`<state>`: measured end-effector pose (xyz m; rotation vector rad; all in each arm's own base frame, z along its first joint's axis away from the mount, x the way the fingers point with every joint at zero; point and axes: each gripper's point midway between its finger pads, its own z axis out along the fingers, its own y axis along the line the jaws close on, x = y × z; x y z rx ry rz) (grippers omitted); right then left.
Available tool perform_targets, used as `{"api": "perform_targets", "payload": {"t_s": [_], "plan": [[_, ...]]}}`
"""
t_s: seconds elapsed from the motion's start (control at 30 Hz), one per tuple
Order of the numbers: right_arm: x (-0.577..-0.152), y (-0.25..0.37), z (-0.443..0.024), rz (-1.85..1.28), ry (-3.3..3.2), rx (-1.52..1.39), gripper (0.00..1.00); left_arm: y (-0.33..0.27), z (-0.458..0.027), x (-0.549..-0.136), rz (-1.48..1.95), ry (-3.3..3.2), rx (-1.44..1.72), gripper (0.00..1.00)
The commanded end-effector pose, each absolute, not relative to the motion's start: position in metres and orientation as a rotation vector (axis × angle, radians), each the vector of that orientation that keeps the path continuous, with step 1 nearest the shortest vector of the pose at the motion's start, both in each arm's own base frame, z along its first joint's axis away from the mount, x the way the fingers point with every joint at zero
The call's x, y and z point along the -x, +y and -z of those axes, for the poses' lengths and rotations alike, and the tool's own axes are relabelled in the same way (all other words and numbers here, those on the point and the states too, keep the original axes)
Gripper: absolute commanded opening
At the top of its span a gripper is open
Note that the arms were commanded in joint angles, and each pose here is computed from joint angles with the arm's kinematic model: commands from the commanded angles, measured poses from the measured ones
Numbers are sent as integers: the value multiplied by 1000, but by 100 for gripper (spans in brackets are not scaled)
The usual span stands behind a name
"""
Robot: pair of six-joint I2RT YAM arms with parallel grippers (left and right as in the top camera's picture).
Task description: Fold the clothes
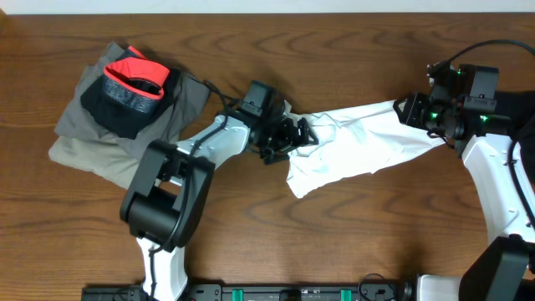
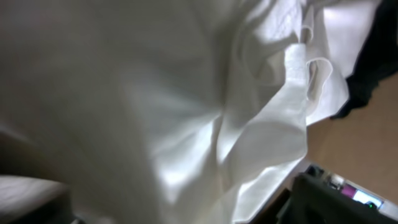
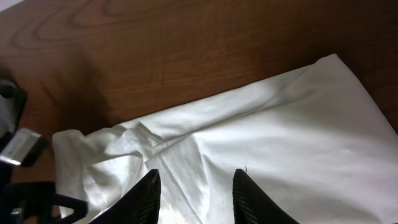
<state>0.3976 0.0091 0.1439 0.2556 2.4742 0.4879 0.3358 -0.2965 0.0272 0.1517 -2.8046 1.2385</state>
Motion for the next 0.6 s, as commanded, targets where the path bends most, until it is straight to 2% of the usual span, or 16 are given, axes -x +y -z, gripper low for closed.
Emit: {"api": "perform_targets", "payload": {"t_s": [0.0, 0.03, 0.1, 0.13, 0.17, 0.3, 0.4, 0.57], "plan": [[-398, 7, -149, -473, 2463, -238, 36, -291, 21, -310, -1073, -2735, -245, 87], [-398, 7, -149, -473, 2463, -238, 36, -291, 20, -310, -1077, -2737, -243, 84], [-398, 7, -149, -474, 2463, -238, 36, -293, 20, -313, -1093, -2745, -235, 71], [-398, 7, -149, -473, 2462, -238, 36, -293, 19, -314, -1103, -2753, -219, 61], [-398, 7, -149, -473, 2462, -238, 36, -294, 18, -316, -1115, -2762, -196, 40], [-398, 7, -148, -473, 2463, -238, 36, -294, 13, -318, -1152, -2772, -132, 6], [-398, 5, -148, -458, 2464, -245, 36, -280, 2, -321, -1147, -2802, -59, 6], [-399, -7, -145, -374, 2469, -275, 36, -208, -32, -324, -866, -2978, -49, 6]]}}
